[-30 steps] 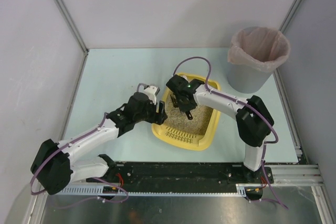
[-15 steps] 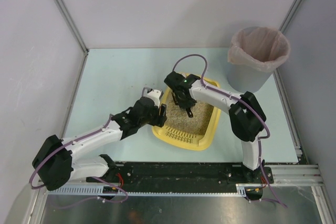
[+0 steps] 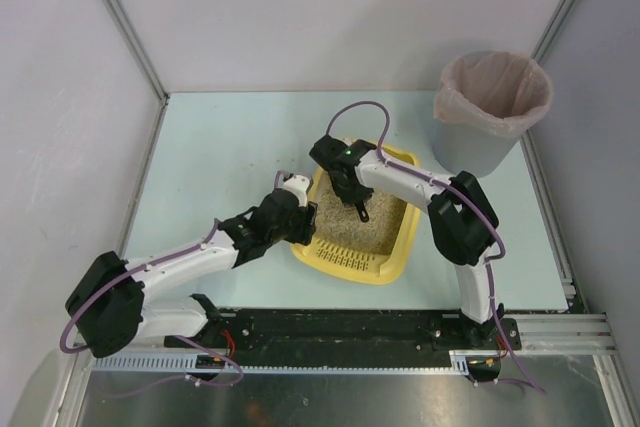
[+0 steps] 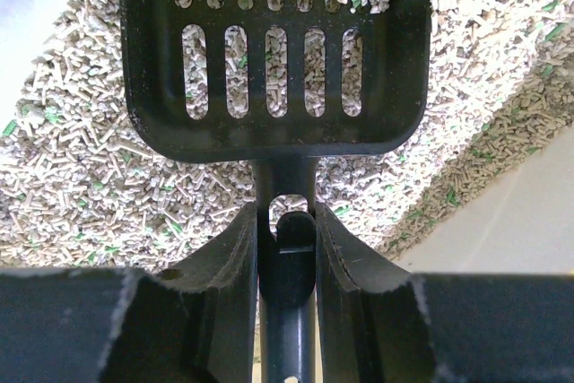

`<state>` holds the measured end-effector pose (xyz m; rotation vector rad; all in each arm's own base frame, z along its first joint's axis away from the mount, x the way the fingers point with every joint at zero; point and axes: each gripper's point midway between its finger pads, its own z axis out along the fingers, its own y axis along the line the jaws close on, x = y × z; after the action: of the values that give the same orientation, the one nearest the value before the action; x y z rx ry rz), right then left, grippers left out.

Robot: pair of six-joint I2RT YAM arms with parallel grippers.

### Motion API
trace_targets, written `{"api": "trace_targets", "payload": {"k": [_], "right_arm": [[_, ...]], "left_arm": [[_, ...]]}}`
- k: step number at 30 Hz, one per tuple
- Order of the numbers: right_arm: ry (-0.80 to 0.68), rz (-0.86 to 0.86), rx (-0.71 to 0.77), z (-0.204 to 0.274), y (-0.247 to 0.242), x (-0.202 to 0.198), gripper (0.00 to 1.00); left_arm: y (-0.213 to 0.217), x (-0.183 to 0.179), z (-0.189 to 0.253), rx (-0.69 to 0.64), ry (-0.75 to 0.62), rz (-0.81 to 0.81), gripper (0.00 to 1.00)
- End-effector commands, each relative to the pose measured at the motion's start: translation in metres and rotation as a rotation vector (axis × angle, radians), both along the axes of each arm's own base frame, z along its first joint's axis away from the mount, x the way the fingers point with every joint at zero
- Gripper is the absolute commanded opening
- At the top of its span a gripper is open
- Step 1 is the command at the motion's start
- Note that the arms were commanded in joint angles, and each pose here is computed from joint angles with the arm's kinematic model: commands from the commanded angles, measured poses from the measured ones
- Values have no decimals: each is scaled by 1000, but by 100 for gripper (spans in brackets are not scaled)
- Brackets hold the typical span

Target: Clean the litter box

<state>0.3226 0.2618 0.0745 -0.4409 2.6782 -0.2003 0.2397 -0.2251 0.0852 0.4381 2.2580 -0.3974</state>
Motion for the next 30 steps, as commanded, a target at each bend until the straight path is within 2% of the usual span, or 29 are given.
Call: {"api": "trace_targets", "payload": {"k": [1,13,19,25,30], "right_arm": [[-275,-81,90,24,16,61,0],[-447,-124,190,46,9,67,0],[-416,-123,270,54,11,69,0],[-403,-140,225,54,-1,62,0],[-456,-117,201,57,4,69,0]], "left_arm": [[-7,-9,-2,-28,20,-22,61],[-9,-13,-1,-51,31,-32,61],[-11,-15,5,-72,22,-41,61],[-14,-14,16,-97,3,-52,63],[-17,-15,19,-114,5,-64,63]]}}
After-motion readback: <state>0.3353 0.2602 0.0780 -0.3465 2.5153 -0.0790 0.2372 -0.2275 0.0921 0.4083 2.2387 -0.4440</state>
